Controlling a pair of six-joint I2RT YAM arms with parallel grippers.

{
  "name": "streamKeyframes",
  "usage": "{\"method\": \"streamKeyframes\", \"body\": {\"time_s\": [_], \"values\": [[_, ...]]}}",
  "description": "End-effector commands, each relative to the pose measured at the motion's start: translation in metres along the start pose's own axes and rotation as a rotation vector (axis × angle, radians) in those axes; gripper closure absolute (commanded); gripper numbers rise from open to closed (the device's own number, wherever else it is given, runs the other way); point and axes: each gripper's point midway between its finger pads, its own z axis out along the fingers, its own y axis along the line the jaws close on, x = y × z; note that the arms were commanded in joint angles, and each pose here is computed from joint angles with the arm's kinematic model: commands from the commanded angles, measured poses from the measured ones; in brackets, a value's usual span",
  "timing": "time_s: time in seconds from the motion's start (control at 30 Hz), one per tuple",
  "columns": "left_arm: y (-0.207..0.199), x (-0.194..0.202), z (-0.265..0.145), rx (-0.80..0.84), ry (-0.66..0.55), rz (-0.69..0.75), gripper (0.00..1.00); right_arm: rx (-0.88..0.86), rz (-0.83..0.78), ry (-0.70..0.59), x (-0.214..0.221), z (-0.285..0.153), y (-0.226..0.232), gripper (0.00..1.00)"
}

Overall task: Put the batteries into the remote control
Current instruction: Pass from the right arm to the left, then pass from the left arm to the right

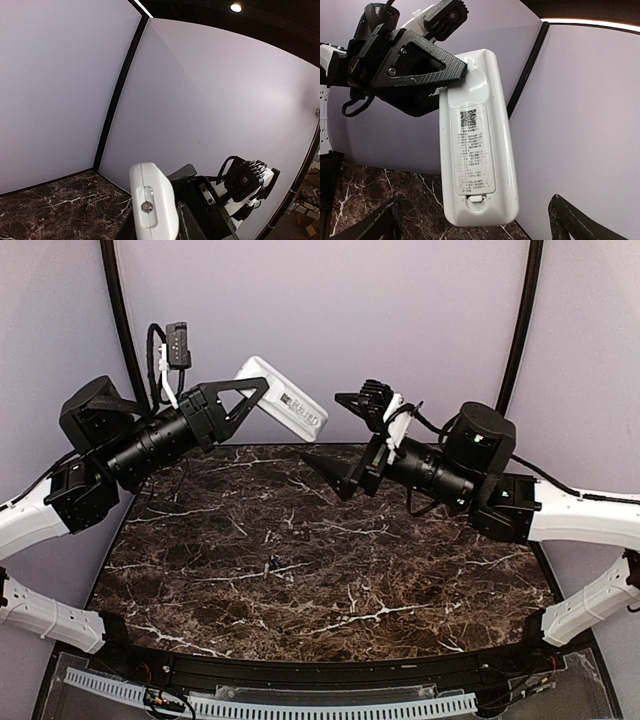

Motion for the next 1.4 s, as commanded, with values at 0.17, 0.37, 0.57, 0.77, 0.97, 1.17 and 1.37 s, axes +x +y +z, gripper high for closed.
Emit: {"method": "streamKeyframes", "body": {"time_s": [0.17, 0.37, 0.57, 0.77, 0.97, 1.17, 1.37], "values": [[-0.015, -0.007, -0.001, 0.093, -0.041, -0.084, 1.0, 0.009, -0.107, -0.062, -0.016, 0.031, -0.006, 0.16], [-0.013, -0.004, 0.0, 0.086, -0.033, -0.081, 1.0, 0.018, -0.088, -0.064, -0.019, 0.034, -0.009, 0.34], [-0.01, -0.001, 0.0, 0.07, -0.027, -0.071, 1.0, 0.022, -0.088, -0.038, -0.018, 0.036, -0.01, 0.6], [-0.003, 0.001, -0.003, 0.031, -0.021, -0.04, 0.99, -0.016, -0.066, 0.041, -0.014, 0.034, -0.008, 0.77], [0.0, 0.004, -0.014, -0.007, 0.053, 0.218, 0.03, -0.093, -0.042, 0.151, -0.007, 0.016, -0.001, 0.78], [0.002, 0.034, -0.041, 0.035, 0.316, 0.63, 0.01, -0.256, 0.041, 0.385, 0.022, -0.017, 0.015, 0.81], [0.012, 0.096, -0.066, 0.195, 0.607, 0.961, 0.01, -0.403, 0.053, 0.483, 0.038, -0.041, 0.038, 0.83]]}}
